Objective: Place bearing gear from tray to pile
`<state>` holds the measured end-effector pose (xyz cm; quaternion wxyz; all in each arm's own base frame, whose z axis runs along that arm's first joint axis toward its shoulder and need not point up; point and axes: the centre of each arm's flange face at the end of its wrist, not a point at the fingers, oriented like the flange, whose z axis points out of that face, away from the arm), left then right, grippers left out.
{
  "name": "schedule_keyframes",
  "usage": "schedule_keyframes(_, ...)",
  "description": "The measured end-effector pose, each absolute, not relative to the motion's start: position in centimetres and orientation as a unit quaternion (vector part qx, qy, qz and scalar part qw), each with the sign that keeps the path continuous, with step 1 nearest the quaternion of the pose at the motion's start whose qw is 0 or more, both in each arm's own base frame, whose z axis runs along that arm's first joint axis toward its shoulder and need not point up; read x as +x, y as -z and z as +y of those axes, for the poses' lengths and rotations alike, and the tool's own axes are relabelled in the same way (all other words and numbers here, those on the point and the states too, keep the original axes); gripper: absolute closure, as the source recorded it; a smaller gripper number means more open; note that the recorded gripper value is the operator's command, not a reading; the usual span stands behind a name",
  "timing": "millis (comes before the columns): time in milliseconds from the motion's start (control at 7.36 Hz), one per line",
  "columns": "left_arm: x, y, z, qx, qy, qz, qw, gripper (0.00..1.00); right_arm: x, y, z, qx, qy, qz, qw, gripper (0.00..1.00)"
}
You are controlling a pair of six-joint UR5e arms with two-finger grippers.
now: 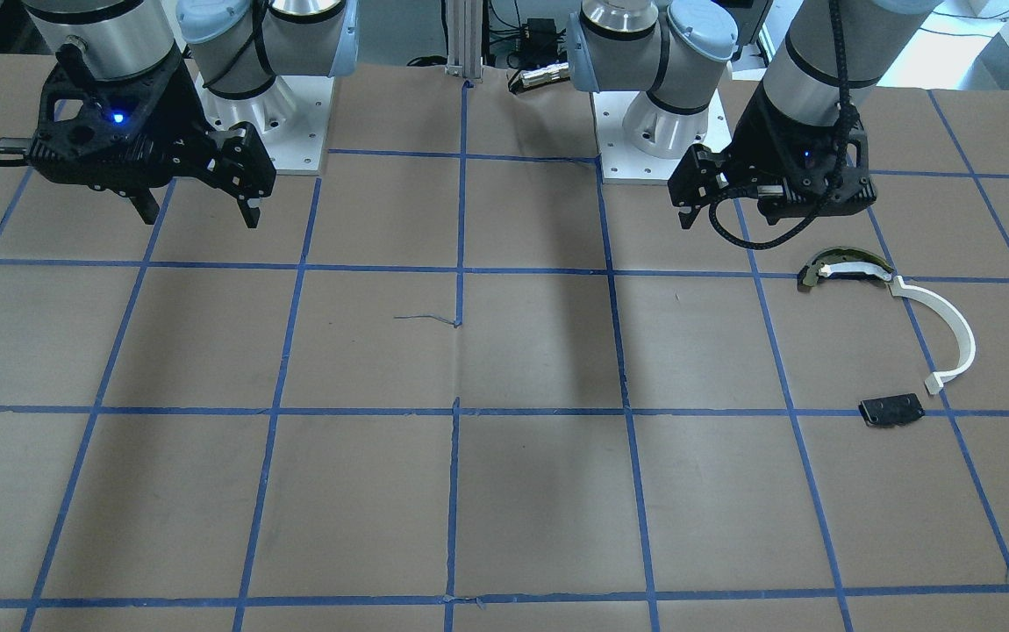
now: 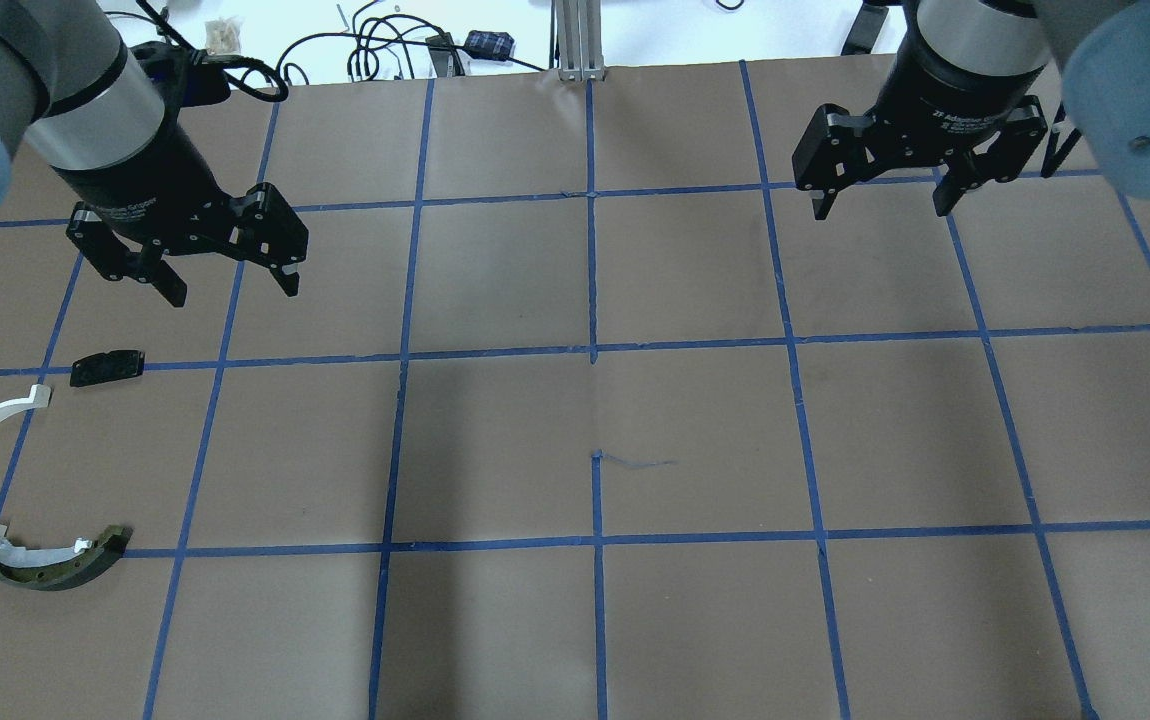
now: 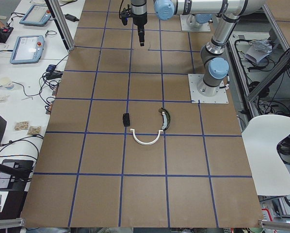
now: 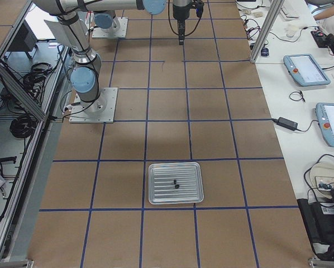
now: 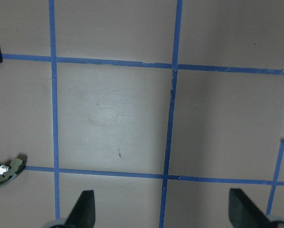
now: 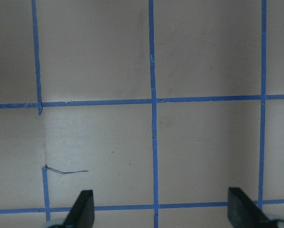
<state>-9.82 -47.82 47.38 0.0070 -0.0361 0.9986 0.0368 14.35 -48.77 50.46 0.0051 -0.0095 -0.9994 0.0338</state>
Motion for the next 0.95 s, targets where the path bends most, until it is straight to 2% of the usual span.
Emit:
schedule_keyframes(680, -9.8, -47.4, -47.8, -0.036, -0.036, 0.999, 0.007, 0.0, 13.7, -50.5, -49.1, 0.002, -0.042, -0.999, 0.015, 0.0)
schedule_keyframes(951, -9.8, -47.4, -47.8, -0.036, -0.036, 0.999, 0.007, 0.0, 9.5, -50.6, -49.9, 0.044, -0.035, -0.998, 0.025, 0.0)
